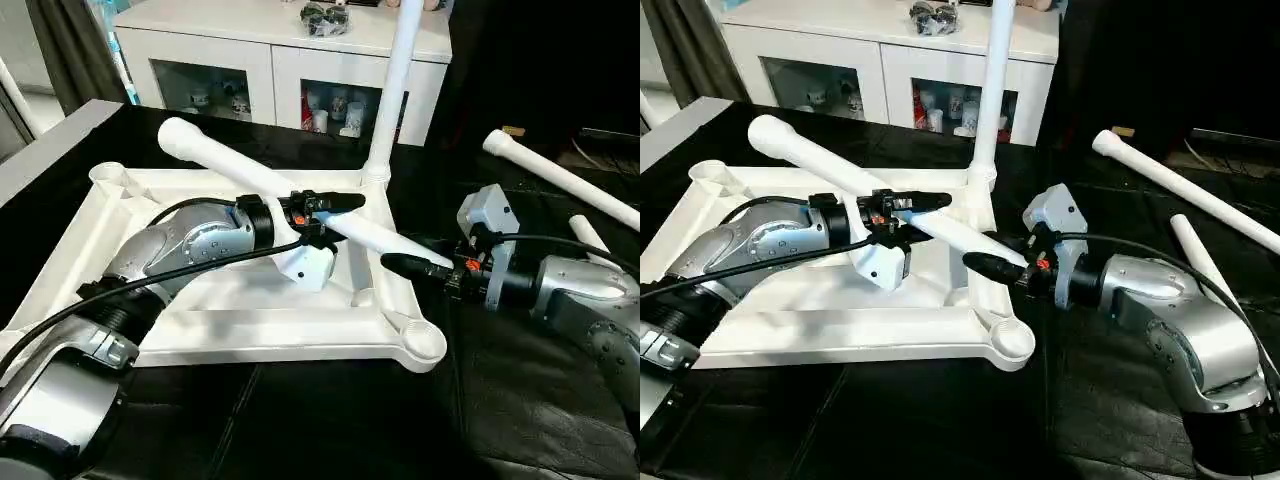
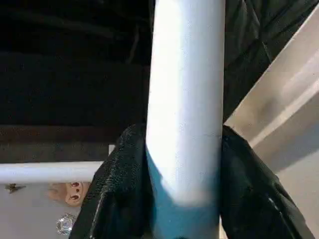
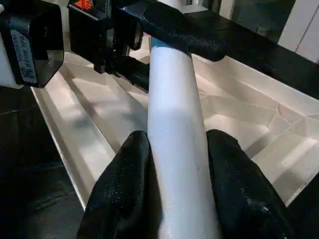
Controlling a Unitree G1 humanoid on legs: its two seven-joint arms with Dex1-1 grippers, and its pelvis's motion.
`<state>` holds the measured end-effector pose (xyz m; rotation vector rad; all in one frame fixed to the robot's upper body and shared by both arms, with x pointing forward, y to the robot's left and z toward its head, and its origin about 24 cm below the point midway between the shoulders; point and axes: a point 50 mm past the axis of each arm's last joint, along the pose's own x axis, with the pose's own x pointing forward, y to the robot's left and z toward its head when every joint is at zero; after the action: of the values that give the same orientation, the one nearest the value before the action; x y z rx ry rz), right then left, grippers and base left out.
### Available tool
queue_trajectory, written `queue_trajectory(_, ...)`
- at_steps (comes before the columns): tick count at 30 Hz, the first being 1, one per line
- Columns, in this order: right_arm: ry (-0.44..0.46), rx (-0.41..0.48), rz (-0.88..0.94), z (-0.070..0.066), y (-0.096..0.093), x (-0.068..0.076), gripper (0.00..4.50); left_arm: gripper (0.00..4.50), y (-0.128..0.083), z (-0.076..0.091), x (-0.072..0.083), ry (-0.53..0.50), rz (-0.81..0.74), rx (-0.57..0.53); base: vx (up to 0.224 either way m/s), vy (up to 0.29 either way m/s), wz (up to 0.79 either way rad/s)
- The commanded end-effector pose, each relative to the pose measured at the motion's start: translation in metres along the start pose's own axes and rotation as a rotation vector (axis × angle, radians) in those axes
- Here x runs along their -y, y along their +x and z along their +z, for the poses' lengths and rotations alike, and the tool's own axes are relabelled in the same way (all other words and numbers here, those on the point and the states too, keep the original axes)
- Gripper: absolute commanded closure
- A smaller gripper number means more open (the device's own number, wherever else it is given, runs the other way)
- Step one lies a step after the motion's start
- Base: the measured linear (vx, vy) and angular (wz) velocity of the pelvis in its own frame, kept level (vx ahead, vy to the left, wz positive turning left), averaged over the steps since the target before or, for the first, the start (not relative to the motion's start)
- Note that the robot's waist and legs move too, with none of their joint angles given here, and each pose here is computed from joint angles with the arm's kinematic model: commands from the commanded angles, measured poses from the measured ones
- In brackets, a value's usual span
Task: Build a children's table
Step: Insert table leg to table base
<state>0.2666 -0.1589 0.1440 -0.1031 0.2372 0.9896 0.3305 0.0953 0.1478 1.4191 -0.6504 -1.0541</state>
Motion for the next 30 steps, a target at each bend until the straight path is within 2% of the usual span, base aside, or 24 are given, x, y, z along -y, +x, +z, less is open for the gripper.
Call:
queue_trajectory(1,-0.039,0.037,-0.037,0.012,-0.004,0.005,3.21,2.86,-0.005,-0.008,-0.006,0.000,0.020,-0.038,0.000,0.000,0.00)
queue_trajectory(3,-0.022,0.054,-0.056,0.014,-0.005,0.008,3.21,2.87,-0.005,-0.010,-0.006,-0.013,0.030,-0.048,0.000,0.000,0.00)
queue_trajectory(4,-0.021,0.058,-0.061,0.015,-0.005,0.009,2.86,2.87,-0.005,-0.010,-0.007,-0.019,0.032,-0.050,0.000,0.000,0.00)
queue_trajectory(6,-0.008,0.069,-0.089,0.016,-0.006,0.012,2.51,2.87,-0.005,-0.011,-0.007,-0.017,0.036,-0.054,0.000,0.000,0.00)
queue_trajectory(9,0.030,0.084,-0.145,0.016,-0.007,0.019,2.38,2.88,-0.006,-0.013,-0.008,-0.015,0.041,-0.065,0.000,0.000,0.00)
queue_trajectory(11,0.017,0.138,-0.116,0.023,-0.010,0.019,2.12,2.89,-0.008,-0.017,-0.011,-0.026,0.057,-0.089,0.000,0.000,0.00)
queue_trajectory(13,0.085,0.207,-0.090,0.029,-0.011,0.018,1.95,2.89,-0.010,-0.022,-0.014,-0.028,0.070,-0.116,0.000,0.000,0.00)
queue_trajectory(17,0.117,0.276,-0.080,0.034,-0.013,0.019,1.71,2.89,-0.013,-0.026,-0.016,-0.033,0.083,-0.138,0.000,0.000,0.00)
queue_trajectory(18,0.136,0.374,-0.100,0.044,-0.014,0.021,1.58,2.89,-0.015,-0.030,-0.018,-0.034,0.089,-0.157,0.000,0.000,0.00)
queue_trajectory(20,0.139,0.384,-0.101,0.045,-0.015,0.021,1.52,2.89,-0.015,-0.030,-0.018,-0.034,0.090,-0.159,0.000,0.000,0.00)
queue_trajectory(21,0.161,0.475,-0.128,0.055,-0.018,0.024,1.33,2.89,-0.018,-0.035,-0.020,-0.037,0.097,-0.182,0.000,0.000,0.00)
queue_trajectory(23,0.165,0.489,-0.124,0.058,-0.018,0.024,1.27,2.89,-0.020,-0.037,-0.021,-0.039,0.103,-0.194,0.000,0.000,0.00)
queue_trajectory(24,0.166,0.496,-0.129,0.060,-0.019,0.025,1.03,2.89,-0.022,-0.041,-0.023,-0.056,0.120,-0.212,0.000,0.000,0.00)
queue_trajectory(28,0.176,0.515,-0.178,0.063,-0.020,0.029,0.75,2.89,-0.029,-0.049,-0.030,-0.174,0.207,-0.240,0.000,0.000,0.00)
queue_trajectory(30,0.184,0.533,-0.254,0.065,-0.023,0.035,0.61,2.89,-0.035,-0.052,-0.039,-0.246,0.282,-0.247,0.000,0.000,0.00)
